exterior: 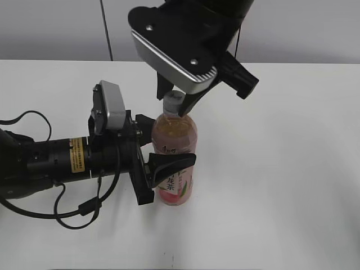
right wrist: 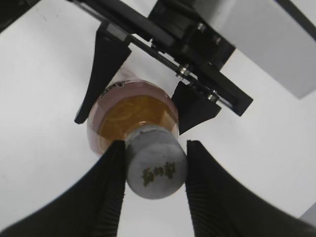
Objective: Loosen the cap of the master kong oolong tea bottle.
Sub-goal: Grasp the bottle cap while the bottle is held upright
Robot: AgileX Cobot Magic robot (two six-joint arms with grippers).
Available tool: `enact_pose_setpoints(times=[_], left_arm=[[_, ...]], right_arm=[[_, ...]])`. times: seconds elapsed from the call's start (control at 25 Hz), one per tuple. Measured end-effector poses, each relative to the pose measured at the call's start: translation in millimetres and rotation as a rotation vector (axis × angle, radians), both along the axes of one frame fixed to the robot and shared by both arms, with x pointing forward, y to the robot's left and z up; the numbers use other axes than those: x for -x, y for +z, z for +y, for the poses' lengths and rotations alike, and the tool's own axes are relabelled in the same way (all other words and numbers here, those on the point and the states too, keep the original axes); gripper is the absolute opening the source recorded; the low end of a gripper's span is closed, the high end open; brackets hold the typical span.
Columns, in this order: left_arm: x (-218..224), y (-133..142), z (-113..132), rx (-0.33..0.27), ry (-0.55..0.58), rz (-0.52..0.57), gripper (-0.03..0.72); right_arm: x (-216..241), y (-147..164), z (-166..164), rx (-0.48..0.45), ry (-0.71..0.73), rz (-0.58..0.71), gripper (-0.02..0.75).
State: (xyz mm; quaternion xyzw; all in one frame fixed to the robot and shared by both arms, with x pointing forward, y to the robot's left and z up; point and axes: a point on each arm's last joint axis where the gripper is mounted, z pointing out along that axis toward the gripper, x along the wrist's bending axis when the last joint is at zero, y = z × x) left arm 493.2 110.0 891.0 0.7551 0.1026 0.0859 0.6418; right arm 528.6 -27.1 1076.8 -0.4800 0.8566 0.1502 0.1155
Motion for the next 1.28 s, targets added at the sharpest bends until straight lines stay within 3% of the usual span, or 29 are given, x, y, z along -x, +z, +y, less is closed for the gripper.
enact_pose_setpoints(times=[0.24,0.52,0.76,1.28], left_arm=[[0.1,0.0,-0.2,0.000,0.001,0.000,0.433],[-0.7,0.1,-0.1,0.002,0.008,0.006,0.433],[-1.0,0.0,0.0,0.002,0.013,0.009,0.433],[-1.9,0.5,-0.9,0.002,0.013,0.010,0.433]], right_arm=[[-0.5,-0.3,-0.3,0.025,0.354,-0.144,0.280],[-2.9,0.2,-1.4,0.071,0.659,-0.289,0.280],[-3.4,0.0,-1.0,0.099,0.789,-0.352,0.280],[-3.0,3.3,-2.7,0.129,0.888,-0.404,0.280]])
